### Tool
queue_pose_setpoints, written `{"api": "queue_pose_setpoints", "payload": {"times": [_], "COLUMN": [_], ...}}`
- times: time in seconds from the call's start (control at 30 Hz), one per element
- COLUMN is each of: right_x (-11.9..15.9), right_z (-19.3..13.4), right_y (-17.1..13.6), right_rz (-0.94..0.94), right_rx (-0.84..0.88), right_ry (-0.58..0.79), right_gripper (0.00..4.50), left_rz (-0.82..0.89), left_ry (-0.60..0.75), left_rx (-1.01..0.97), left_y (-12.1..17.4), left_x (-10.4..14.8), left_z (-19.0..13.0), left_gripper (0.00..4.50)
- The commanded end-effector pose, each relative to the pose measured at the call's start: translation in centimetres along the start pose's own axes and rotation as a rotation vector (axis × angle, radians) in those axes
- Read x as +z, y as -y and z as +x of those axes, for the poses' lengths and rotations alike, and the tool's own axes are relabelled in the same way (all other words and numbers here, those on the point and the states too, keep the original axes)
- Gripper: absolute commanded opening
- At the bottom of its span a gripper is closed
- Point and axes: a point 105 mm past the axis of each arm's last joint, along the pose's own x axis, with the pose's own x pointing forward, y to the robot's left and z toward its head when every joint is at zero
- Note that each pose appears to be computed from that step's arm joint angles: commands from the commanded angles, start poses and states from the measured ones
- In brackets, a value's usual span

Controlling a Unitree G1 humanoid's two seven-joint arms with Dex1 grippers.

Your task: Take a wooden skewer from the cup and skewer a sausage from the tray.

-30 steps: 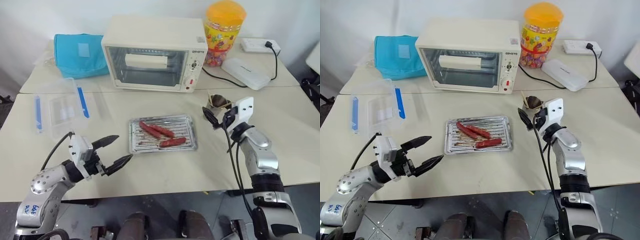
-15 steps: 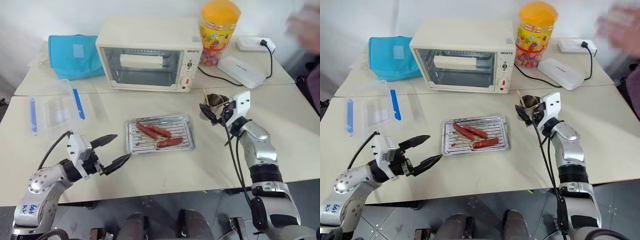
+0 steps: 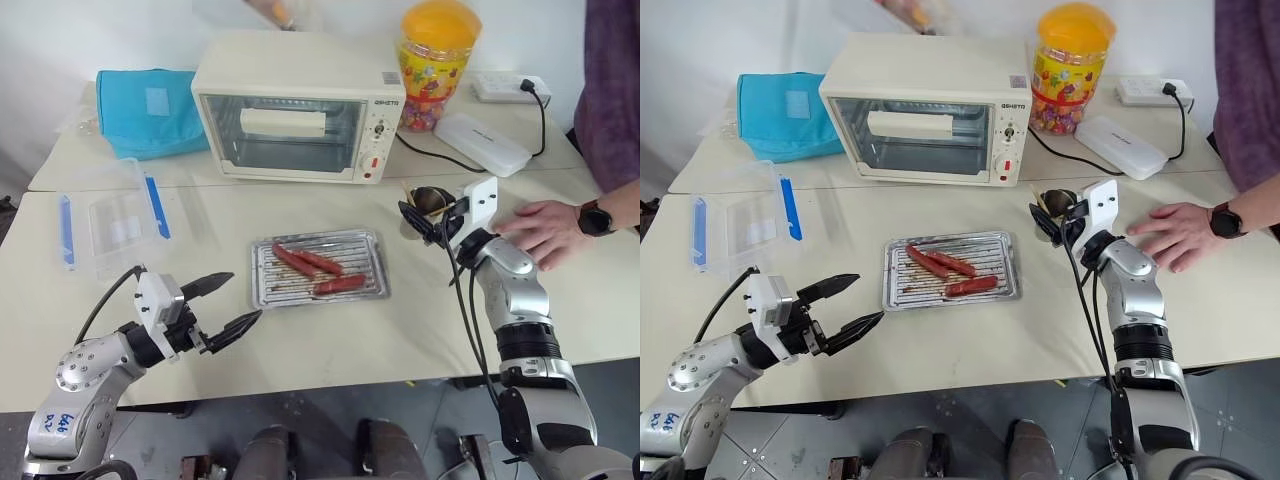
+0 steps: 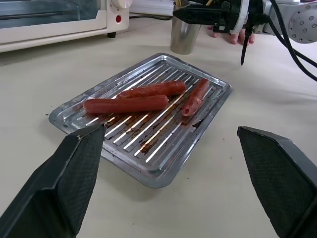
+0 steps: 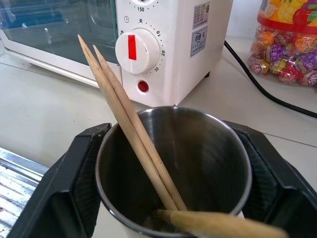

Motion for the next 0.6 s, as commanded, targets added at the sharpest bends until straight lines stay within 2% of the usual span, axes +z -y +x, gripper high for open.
{"api": "queue_pose_setpoints", "payload": {"times": [0.03, 0.2, 0.33, 0.47, 0.6], "right_x": [1.3, 1.7, 3.2, 5.3, 5.9], "right_z": [0.0, -0.4, -0.9, -3.7, -6.9], "right_y": [0.2, 0.3, 0.3, 1.0, 2.2], "right_rz": [-0.013, -0.009, -0.003, -0.011, -0.026], "right_rx": [0.003, 0.003, 0.023, 0.009, -0.068], "right_ry": [0.048, 0.06, 0.108, 0.152, 0.138], "right_gripper": [3.08, 3.08, 3.08, 3.08, 3.08], "left_rz": [0.045, 0.044, 0.044, 0.015, 0.033], "left_ry": [0.027, 0.026, 0.027, 0.057, 0.048], "left_rx": [-0.017, -0.02, -0.024, -0.086, -0.168], "left_y": [0.6, 0.6, 0.7, 1.5, 2.5], "left_x": [1.0, 0.9, 1.0, 1.6, 1.7], "left_z": [0.2, 0.3, 0.4, 1.0, 1.9], "left_gripper": [4.5, 4.5, 4.5, 4.5, 4.5]}}
